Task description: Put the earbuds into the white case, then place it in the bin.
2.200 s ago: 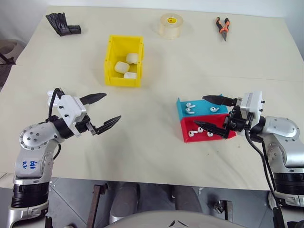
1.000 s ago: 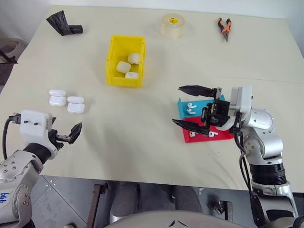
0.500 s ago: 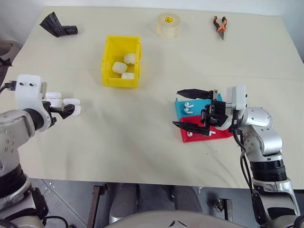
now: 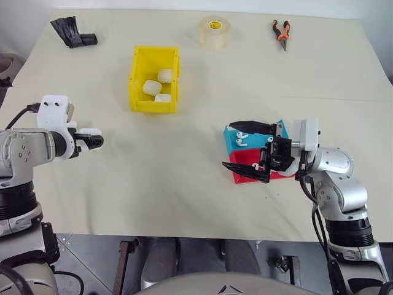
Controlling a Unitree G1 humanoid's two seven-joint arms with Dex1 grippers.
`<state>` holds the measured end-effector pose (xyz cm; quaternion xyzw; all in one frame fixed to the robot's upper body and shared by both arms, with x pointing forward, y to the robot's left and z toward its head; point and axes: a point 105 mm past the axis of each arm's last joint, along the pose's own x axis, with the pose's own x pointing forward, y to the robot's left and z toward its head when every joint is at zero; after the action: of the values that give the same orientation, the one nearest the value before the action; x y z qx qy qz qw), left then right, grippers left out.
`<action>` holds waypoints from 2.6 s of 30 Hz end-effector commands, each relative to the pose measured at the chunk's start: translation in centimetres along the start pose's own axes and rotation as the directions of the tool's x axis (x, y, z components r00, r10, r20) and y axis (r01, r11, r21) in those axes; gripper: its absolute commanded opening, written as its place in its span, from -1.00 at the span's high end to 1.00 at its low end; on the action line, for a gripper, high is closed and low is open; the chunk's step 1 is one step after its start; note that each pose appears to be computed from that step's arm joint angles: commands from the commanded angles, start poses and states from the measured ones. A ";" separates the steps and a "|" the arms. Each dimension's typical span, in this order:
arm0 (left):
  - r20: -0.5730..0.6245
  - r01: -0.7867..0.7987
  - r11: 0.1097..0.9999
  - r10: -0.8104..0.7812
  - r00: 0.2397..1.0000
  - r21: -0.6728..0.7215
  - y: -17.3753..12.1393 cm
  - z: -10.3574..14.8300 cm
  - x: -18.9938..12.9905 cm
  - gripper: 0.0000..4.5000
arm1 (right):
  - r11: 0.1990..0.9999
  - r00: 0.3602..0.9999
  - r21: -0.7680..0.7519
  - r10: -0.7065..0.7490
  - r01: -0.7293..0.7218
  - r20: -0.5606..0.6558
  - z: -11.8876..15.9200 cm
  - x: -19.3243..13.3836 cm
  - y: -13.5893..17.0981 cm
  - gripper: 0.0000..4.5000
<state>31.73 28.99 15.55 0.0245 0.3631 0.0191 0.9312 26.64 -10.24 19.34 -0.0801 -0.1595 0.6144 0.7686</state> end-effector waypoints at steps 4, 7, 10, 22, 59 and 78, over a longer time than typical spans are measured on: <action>-0.007 0.023 0.998 -0.024 1.000 -0.052 -0.5 -0.5 0.8 -0.98 | 0.999 0.999 -0.039 -0.020 0.021 0.026 1.1 -0.2 0.1 -1.00; -0.009 0.038 0.996 -0.039 0.999 -0.078 -0.8 -0.6 1.2 -0.98 | 0.999 0.999 -0.041 -0.023 0.024 0.028 1.1 -0.2 0.0 -1.00; -0.024 0.026 0.997 -0.028 0.999 -0.069 -0.7 -0.8 1.3 -0.98 | 0.999 0.999 -0.044 -0.025 0.027 0.028 1.2 -0.2 0.0 -1.00; 0.281 0.096 0.995 -0.084 0.956 -0.027 -1.5 1.4 -0.2 -0.23 | 0.998 0.999 -0.043 -0.034 0.034 0.009 0.9 -0.5 0.0 -1.00; 0.249 0.400 0.081 -0.886 -0.391 0.913 -26.1 -1.4 -7.6 -0.23 | 0.940 0.800 -0.180 -0.340 0.289 -0.493 2.2 -15.6 1.1 -1.00; 0.240 0.415 0.099 -0.922 -0.303 0.904 -25.5 -2.2 -7.2 -0.23 | 0.998 0.458 0.060 0.070 -0.035 -0.886 -2.6 -9.7 1.6 -1.00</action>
<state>25.98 3.40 16.33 0.0144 -0.2422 -0.6727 0.6990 23.88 -18.84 14.98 -0.3587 0.2677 0.5152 0.7309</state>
